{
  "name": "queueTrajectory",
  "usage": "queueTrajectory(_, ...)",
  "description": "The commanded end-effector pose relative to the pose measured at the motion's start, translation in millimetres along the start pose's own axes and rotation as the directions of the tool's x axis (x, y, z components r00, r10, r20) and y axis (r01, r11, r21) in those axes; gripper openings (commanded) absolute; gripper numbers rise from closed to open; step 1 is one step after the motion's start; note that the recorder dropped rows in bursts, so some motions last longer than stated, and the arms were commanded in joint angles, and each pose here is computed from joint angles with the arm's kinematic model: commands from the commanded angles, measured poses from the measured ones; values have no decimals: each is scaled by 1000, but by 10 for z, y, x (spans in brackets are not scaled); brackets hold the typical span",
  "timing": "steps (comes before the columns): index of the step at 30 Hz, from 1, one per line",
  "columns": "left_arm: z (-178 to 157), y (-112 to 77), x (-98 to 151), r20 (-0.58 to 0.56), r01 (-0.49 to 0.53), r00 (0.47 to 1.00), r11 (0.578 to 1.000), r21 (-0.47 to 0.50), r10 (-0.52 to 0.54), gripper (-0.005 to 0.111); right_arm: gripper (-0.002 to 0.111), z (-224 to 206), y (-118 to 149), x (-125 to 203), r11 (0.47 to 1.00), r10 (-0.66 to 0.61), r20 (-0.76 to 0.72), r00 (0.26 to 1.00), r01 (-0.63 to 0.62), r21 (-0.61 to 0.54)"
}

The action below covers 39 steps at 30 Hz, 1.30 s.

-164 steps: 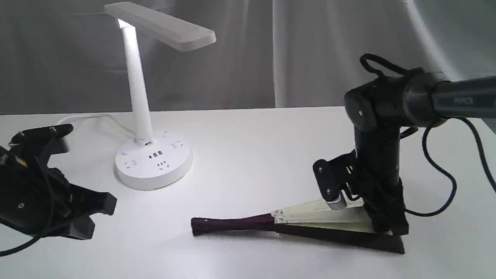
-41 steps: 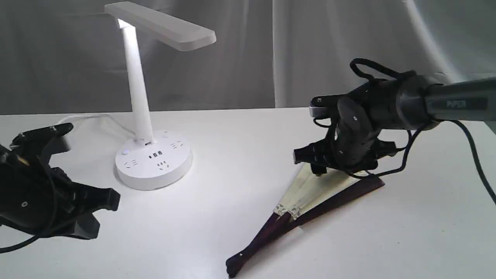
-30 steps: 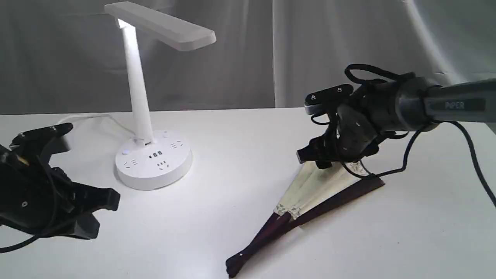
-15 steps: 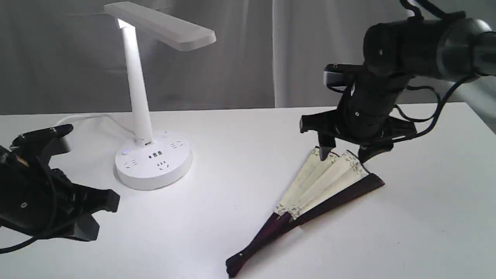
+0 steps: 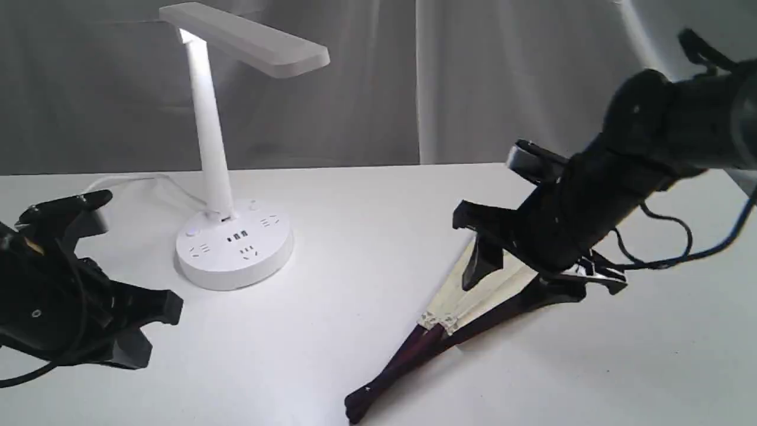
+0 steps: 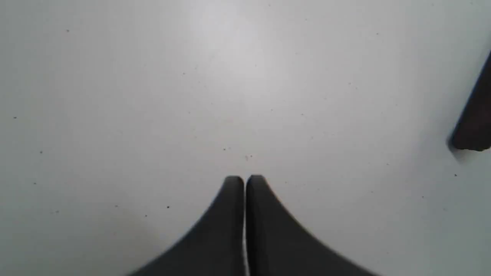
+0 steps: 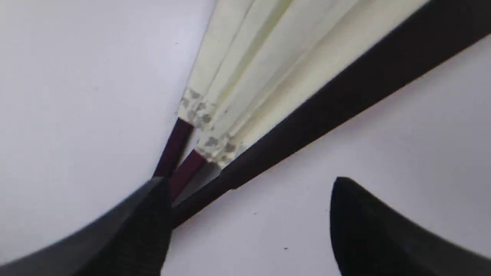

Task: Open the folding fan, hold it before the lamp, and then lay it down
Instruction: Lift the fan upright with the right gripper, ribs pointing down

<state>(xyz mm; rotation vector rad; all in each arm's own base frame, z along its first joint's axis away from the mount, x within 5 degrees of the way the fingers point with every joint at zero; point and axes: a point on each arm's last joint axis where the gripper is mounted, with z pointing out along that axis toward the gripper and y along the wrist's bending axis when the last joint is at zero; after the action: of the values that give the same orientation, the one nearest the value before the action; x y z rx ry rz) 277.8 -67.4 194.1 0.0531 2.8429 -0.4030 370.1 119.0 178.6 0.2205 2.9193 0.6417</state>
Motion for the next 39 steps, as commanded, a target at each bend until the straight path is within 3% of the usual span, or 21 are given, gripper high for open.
queueTrajectory(1, -8, -20, -9, 7, -4, 1000, 1000, 6, 4, 0, 59, -2, -105, 76, 995, 56, 55, 997, -51, -88)
queueTrajectory(8, -8, -20, -9, 7, -4, 1000, 1000, 6, 4, 0, 59, 202, -376, 268, 955, 245, 99, 965, -222, -194)
queueTrajectory(12, -8, -19, -10, 7, -6, 1000, 1000, 6, 6, 0, 59, 287, -430, 351, 903, 364, 140, 921, -311, -296)
queueTrajectory(17, -8, -19, -12, 9, -6, 1000, 1000, 6, 6, 0, 59, 336, -501, 410, 869, 432, 192, 881, -349, -350)
queueTrajectory(28, -8, -19, -13, 11, -4, 1000, 1000, 5, 4, 0, 59, 386, -633, 403, 891, 439, 261, 860, -377, -254)
queueTrajectory(34, -8, -19, -13, 11, -4, 1000, 1000, 5, 4, 0, 58, 469, -678, 413, 837, 538, 222, 813, -482, -259)
queueTrajectory(39, -8, -19, -13, 11, -7, 1000, 1000, 5, 7, 0, 57, 605, -718, 440, 827, 551, 176, 815, -505, -248)
